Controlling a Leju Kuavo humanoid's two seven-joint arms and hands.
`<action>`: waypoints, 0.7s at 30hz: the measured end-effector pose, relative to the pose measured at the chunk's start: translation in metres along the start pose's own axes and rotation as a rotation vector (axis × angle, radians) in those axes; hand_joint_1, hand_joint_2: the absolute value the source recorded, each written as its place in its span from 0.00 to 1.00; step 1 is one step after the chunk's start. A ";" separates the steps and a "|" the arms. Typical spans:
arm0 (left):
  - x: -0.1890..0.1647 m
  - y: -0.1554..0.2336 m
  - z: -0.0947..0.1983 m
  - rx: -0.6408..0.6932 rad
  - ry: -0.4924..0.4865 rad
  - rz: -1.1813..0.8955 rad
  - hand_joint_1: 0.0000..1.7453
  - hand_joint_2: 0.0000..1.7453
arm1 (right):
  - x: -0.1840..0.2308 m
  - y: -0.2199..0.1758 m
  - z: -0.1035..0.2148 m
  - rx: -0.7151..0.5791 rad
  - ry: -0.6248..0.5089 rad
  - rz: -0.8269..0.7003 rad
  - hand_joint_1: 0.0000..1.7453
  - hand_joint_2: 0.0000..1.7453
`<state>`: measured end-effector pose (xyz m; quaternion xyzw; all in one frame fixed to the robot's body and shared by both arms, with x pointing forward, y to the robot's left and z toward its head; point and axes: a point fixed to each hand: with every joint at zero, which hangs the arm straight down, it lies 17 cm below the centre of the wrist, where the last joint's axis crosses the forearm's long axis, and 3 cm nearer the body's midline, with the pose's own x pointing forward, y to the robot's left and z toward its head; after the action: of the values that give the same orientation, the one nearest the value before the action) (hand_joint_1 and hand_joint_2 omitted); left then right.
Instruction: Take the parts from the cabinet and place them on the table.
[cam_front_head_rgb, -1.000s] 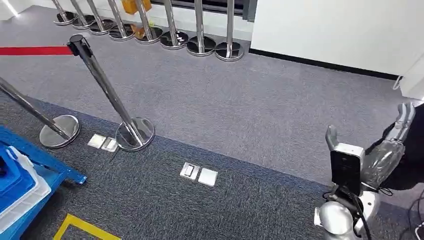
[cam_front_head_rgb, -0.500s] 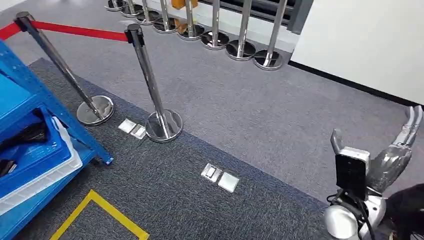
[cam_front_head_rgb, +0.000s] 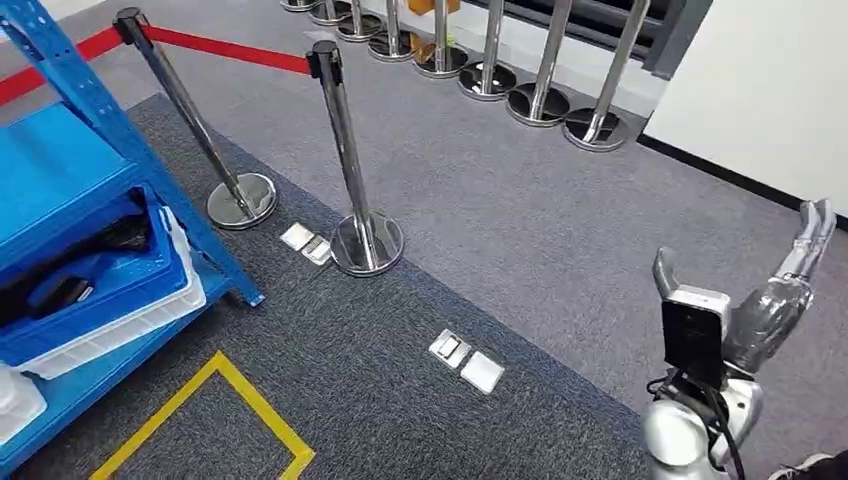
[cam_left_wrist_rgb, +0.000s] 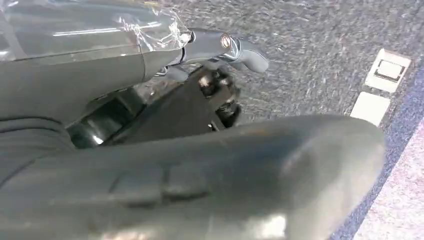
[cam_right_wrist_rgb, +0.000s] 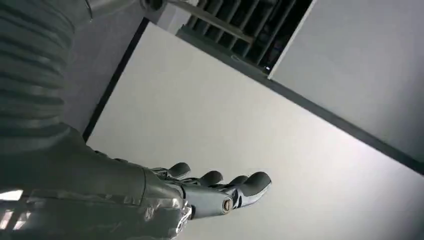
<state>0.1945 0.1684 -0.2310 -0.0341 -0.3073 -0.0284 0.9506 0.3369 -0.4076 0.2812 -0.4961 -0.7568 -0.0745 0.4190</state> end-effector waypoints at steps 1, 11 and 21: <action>0.001 0.000 0.000 0.000 -0.001 0.000 0.00 0.00 | 0.000 0.000 0.000 0.000 0.000 0.000 0.00 1.00; 0.005 0.000 -0.002 0.002 -0.008 0.000 0.00 0.00 | 0.001 0.000 -0.001 -0.002 -0.002 -0.002 0.00 1.00; 0.002 -0.002 -0.001 -0.001 -0.003 0.001 0.00 0.00 | 0.000 0.001 -0.002 -0.002 -0.002 -0.002 0.00 1.00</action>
<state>0.1965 0.1662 -0.2300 -0.0346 -0.3089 -0.0278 0.9501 0.3383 -0.4077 0.2822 -0.4957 -0.7577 -0.0750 0.4179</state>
